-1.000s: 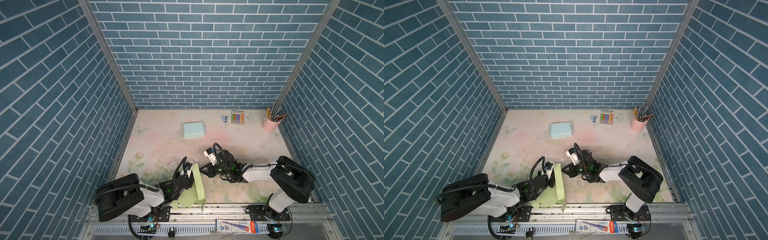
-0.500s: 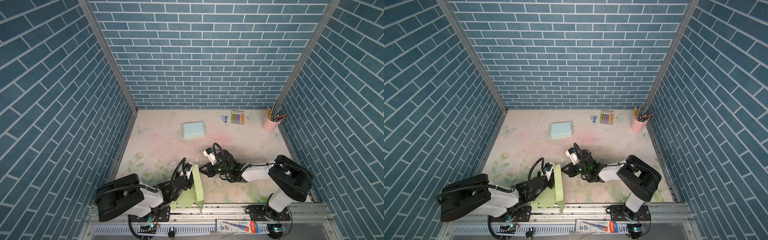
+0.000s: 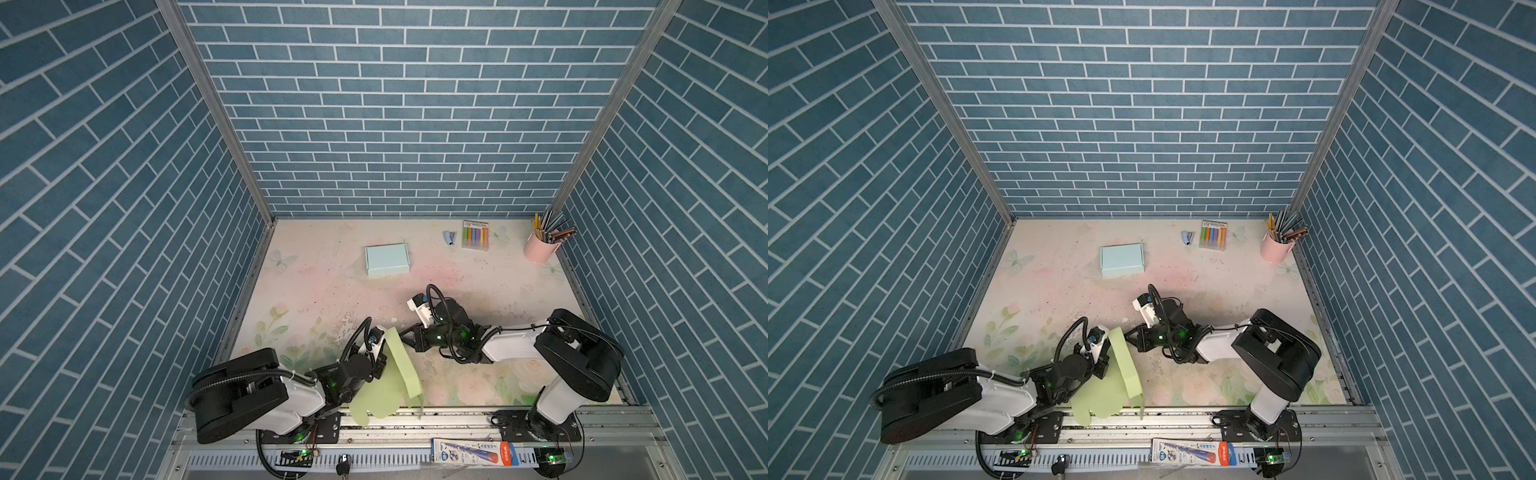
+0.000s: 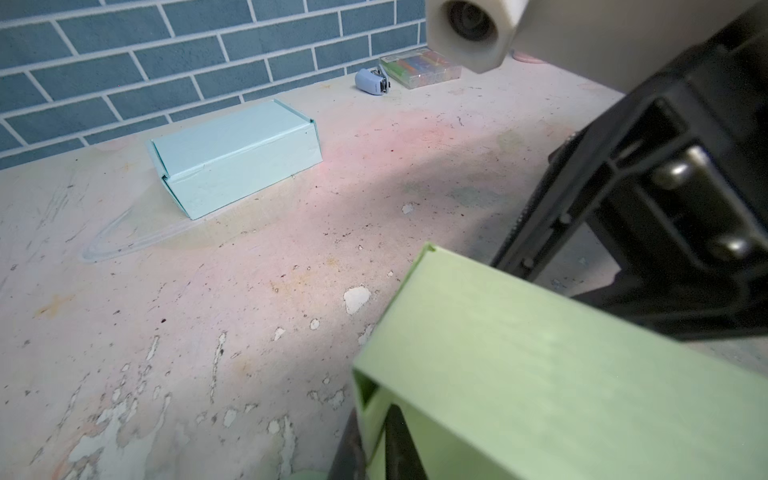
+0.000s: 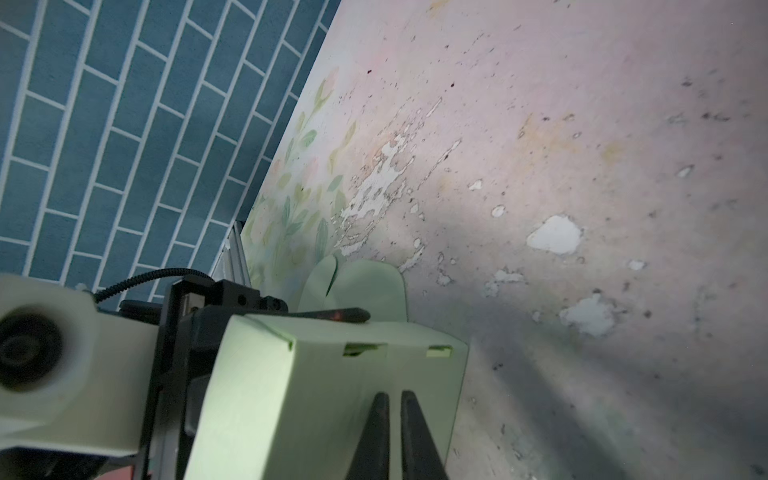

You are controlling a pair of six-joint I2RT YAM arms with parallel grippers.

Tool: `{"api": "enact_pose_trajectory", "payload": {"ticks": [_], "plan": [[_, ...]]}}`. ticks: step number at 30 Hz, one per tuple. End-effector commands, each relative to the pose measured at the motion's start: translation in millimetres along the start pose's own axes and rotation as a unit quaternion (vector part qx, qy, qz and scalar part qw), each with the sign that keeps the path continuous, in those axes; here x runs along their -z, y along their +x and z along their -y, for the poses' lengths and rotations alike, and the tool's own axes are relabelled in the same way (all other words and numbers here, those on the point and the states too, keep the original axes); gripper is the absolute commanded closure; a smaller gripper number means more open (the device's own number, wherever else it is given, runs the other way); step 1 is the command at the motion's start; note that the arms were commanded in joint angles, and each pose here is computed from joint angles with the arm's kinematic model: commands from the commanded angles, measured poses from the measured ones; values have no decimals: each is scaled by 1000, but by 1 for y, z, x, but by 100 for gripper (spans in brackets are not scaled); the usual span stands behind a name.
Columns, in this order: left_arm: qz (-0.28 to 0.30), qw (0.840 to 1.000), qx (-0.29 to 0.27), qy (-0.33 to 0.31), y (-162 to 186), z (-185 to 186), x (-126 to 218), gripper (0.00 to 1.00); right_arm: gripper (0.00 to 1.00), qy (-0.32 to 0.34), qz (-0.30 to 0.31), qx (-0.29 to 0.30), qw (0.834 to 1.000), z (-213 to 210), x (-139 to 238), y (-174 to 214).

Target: Fold the paper box

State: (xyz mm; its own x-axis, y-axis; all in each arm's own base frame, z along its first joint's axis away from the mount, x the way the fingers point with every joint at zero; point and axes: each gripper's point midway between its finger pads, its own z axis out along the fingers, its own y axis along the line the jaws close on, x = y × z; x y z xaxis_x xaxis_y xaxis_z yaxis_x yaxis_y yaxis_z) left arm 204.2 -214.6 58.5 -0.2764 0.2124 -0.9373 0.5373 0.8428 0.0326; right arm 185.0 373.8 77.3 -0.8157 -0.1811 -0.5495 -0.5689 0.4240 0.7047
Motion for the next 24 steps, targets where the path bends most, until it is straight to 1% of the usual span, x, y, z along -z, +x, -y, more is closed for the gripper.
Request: {"api": "enact_pose_trajectory", "payload": {"ticks": [1,6,14,19,21,24], "plan": [[34,999,15,27,-19,11,3,93,90,-36,8,21,999,-24,-1,-11],[37,999,15,24,-21,10,4,95,90,-36,13,23,999,-24,0,-15],[39,999,17,23,-23,9,5,95,90,-43,13,25,999,-28,2,-16],[41,999,22,20,-23,7,6,95,89,-36,16,27,999,-26,6,-17],[38,999,23,11,-22,4,5,96,89,-31,21,27,999,-23,11,-20],[28,999,27,-9,-20,-2,4,98,86,-13,38,35,999,-19,28,-30]]}}
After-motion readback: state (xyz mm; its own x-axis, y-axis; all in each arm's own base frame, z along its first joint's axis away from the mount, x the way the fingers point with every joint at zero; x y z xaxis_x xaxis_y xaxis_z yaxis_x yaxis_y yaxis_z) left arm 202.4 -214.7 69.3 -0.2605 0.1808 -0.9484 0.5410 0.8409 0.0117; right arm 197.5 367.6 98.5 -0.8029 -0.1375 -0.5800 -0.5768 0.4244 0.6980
